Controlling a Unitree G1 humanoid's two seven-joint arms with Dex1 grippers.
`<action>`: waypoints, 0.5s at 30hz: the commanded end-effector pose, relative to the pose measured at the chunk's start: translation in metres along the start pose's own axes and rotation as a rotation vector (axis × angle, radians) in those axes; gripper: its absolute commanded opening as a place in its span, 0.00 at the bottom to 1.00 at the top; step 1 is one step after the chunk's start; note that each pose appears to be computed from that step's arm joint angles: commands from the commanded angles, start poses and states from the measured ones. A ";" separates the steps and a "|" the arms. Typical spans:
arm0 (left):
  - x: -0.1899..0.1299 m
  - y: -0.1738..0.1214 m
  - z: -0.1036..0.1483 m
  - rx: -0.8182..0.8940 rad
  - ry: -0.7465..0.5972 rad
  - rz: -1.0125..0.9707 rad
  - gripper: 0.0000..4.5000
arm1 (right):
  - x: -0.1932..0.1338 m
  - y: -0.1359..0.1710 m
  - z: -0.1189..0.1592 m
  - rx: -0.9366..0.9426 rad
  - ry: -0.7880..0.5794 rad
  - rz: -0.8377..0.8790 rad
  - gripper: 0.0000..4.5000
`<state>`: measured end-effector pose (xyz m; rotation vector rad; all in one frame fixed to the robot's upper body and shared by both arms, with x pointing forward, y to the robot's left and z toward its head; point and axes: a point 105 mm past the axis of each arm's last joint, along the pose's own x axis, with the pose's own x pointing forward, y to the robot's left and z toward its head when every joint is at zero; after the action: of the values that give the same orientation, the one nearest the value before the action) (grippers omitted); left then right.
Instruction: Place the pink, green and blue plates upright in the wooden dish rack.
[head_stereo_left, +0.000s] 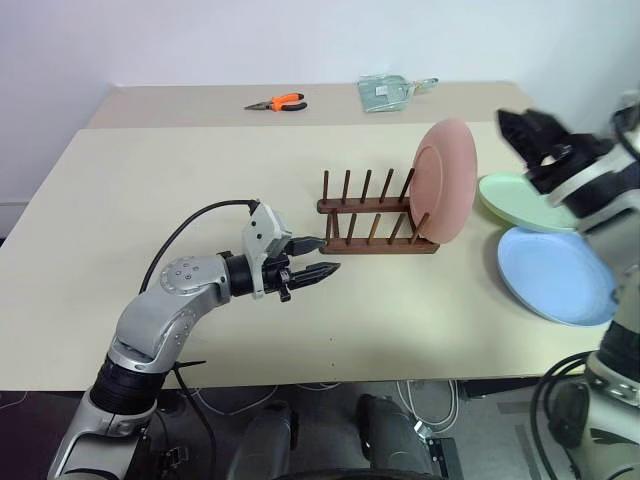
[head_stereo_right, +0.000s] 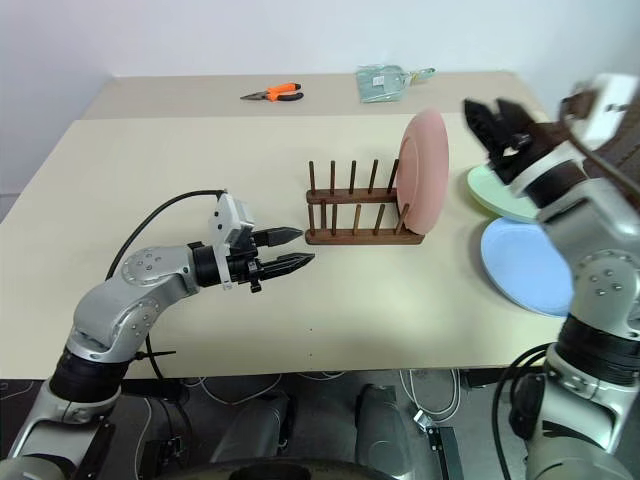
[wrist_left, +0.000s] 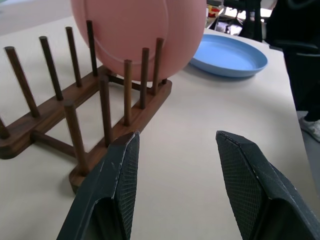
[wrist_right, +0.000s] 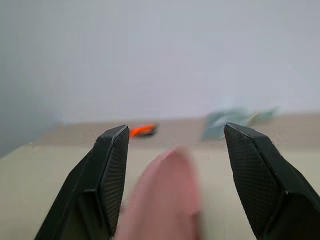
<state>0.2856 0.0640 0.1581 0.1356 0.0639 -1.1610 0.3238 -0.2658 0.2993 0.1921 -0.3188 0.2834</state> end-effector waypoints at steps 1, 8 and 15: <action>0.003 -0.003 0.005 0.046 -0.013 -0.023 0.55 | -0.023 -0.038 0.003 -0.212 0.079 -0.131 0.90; 0.009 -0.005 0.001 0.057 0.001 -0.052 0.55 | -0.063 -0.081 -0.091 -1.066 0.681 0.059 1.00; 0.010 -0.007 0.004 0.061 -0.004 -0.040 0.55 | -0.046 -0.110 -0.115 -1.253 0.761 0.130 1.00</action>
<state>0.2857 0.0523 0.1501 0.1684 0.0723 -1.2046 0.3443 -0.3519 0.1607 -1.1050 0.2898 0.2138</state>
